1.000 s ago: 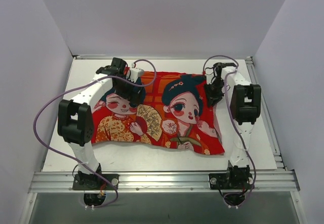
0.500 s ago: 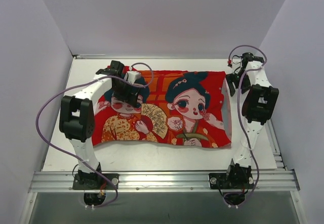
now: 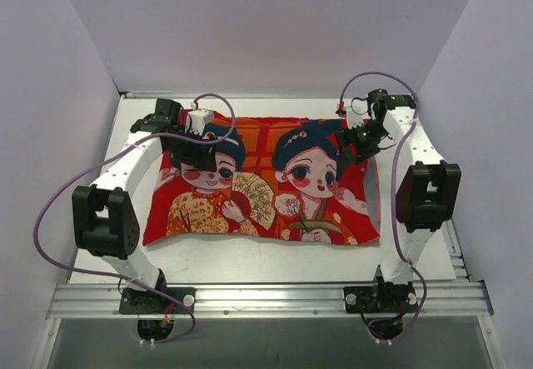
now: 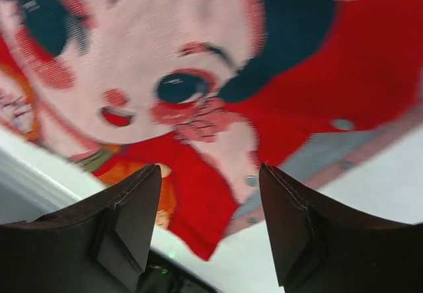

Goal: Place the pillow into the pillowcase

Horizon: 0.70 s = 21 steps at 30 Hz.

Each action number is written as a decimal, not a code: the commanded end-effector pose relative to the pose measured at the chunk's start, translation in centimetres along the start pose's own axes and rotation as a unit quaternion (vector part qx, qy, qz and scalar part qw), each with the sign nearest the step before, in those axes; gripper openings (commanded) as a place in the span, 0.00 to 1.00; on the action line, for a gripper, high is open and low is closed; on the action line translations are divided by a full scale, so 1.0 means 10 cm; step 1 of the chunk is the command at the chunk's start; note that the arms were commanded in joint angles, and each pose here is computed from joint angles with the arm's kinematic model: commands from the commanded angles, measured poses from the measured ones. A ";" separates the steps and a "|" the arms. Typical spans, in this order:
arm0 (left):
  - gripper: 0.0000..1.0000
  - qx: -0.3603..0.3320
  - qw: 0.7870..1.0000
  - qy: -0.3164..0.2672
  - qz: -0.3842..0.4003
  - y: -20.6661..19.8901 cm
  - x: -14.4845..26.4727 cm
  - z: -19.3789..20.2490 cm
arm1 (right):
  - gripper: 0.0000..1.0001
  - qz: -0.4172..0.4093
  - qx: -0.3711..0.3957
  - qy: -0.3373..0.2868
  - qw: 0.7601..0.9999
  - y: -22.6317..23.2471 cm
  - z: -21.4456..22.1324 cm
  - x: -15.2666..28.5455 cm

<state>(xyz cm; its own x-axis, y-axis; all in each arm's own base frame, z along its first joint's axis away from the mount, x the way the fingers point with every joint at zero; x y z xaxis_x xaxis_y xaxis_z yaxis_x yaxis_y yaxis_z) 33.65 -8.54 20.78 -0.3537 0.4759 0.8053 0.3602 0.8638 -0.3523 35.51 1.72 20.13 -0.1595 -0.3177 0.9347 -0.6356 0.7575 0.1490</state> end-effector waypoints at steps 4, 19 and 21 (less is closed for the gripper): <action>0.97 0.010 0.999 0.035 -0.025 0.08 0.04 0.45 | 0.60 -0.156 -0.024 0.053 0.986 0.60 0.29 -0.20; 0.98 0.009 0.998 0.018 -0.052 0.41 -0.81 -0.14 | 0.52 0.008 -0.112 0.110 0.988 -0.73 0.24 -0.91; 0.97 0.017 0.999 0.004 -0.050 0.45 -0.86 -0.27 | 0.53 0.027 -0.101 0.094 0.990 -0.82 0.19 -0.83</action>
<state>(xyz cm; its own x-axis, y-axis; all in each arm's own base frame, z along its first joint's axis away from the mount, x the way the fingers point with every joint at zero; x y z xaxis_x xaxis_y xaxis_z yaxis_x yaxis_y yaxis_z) 36.45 -9.22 14.29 -0.2533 0.4089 0.8767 0.2816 0.8982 -0.3376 38.81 -0.69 10.22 0.0496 -0.3212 0.9457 -0.3941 0.8637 0.3140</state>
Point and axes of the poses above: each gripper's point midway between its finger pads, its own x axis back along the fingers, its own y axis along the line the jaws close on, z = x × y, the point moved 9 cm from there along x, back along the fingers, and after that the axes turned 10 degrees about x, right-handed, at the moved point
